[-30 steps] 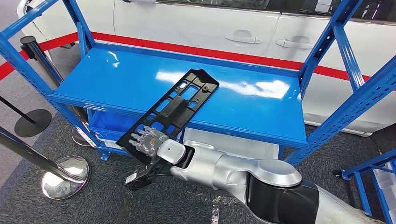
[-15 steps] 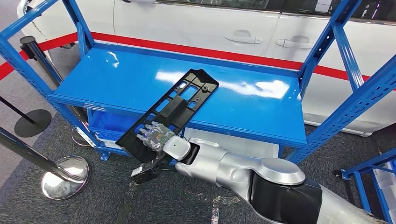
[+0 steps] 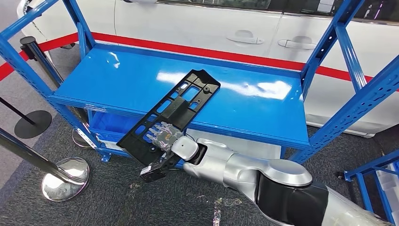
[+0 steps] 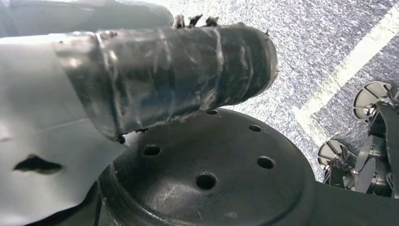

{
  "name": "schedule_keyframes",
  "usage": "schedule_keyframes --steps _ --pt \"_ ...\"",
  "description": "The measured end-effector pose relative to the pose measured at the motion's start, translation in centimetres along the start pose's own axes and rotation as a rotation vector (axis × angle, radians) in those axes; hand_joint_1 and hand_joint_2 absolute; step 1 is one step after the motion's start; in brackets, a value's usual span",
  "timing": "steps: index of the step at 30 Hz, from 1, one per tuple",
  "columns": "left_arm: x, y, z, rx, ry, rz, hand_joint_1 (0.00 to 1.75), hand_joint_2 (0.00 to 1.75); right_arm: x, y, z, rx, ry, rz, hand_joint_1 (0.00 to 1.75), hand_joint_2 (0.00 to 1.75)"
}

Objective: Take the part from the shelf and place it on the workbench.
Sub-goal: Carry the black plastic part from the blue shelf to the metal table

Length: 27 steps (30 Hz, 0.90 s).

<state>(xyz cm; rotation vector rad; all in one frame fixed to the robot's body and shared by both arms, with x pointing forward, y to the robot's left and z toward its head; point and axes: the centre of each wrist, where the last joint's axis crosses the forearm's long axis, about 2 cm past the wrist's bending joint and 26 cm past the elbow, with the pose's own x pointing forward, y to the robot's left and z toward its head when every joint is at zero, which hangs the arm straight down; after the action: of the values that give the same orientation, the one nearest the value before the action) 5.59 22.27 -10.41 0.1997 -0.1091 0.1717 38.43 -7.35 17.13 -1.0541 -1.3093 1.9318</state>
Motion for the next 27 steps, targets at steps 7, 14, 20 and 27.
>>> schedule_keyframes --steps 7,14,20,27 --pt "0.0 0.0 0.0 0.002 -0.002 -0.003 0.0 0.0 -0.6 0.8 0.2 0.019 0.022 0.012 0.0 0.0" --pt "-0.2 0.0 0.0 0.009 0.002 0.001 0.0 0.0 -1.9 1.4 0.3 0.049 0.083 0.016 0.0 0.0" --pt "-0.2 0.1 0.0 0.014 -0.002 0.001 0.0 0.0 -3.0 2.0 0.5 0.064 0.113 0.014 0.0 0.0" --pt "-0.2 0.1 0.0 0.012 -0.02 0.002 0.0 0.0 -3.3 2.2 0.6 0.07 0.117 0.008 0.0 0.0"
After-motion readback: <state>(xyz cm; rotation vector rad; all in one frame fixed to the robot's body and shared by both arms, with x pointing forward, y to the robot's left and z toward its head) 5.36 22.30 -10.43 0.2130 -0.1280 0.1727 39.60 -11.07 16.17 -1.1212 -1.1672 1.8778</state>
